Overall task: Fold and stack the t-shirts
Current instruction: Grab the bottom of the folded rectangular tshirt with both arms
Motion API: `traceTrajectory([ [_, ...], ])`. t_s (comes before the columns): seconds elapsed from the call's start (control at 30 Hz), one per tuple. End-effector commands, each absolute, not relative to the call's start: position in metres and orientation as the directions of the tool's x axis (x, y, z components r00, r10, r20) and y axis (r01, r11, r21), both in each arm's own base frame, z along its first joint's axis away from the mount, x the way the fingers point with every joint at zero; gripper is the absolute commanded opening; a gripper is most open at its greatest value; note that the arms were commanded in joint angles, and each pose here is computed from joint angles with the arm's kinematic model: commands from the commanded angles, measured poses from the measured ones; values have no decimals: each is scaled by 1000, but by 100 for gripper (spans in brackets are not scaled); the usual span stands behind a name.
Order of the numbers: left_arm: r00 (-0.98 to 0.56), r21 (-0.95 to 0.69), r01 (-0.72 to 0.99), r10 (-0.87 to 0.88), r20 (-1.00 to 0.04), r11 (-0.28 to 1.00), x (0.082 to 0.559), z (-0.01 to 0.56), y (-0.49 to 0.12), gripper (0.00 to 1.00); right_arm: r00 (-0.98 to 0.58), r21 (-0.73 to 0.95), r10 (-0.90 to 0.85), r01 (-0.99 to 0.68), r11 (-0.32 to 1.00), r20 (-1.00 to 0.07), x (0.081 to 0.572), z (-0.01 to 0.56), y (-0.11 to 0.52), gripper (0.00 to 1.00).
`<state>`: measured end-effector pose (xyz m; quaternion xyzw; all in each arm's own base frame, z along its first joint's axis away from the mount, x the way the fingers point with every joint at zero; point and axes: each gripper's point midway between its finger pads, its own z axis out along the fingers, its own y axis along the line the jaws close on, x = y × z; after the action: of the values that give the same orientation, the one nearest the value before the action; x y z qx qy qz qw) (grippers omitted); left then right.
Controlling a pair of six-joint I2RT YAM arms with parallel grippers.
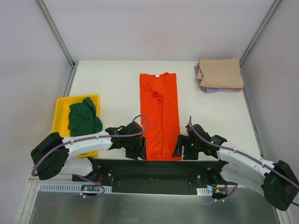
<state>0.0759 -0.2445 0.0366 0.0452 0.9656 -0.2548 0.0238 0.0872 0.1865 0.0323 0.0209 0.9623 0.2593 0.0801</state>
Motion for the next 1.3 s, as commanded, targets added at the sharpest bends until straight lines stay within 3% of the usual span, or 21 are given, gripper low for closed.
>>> traceTrajectory([
  [0.0, -992, -513, 112, 67, -106, 851, 88, 45, -264, 51, -985, 497, 111, 29, 867, -135, 92, 31, 188, 70],
  [0.27, -994, -492, 105, 78, -75, 864, 87, 32, -269, 32, -987, 443, 115, 52, 895, -115, 89, 20, 179, 50],
  [0.43, -994, -481, 107, 90, -58, 870, 85, 26, -267, 13, -982, 399, 131, 67, 914, -136, 92, 13, 170, 36],
  [0.5, -994, -478, 106, 89, -58, 872, 83, 25, -264, 0, -980, 381, 133, 66, 922, -151, 94, 10, 167, 25],
  [0.6, -995, -486, 100, 83, -56, 868, 80, 27, -263, 0, -980, 370, 117, 51, 927, -160, 94, 9, 164, 1],
  [0.93, -993, -560, 115, 90, -72, 821, 69, 45, -258, 0, -981, 517, 90, -11, 856, -169, 79, 30, 176, 0],
  [1.27, -976, -617, 152, 19, -217, 772, 117, 86, -266, 0, -935, 567, 91, -129, 813, -343, 121, 83, 202, 1],
])
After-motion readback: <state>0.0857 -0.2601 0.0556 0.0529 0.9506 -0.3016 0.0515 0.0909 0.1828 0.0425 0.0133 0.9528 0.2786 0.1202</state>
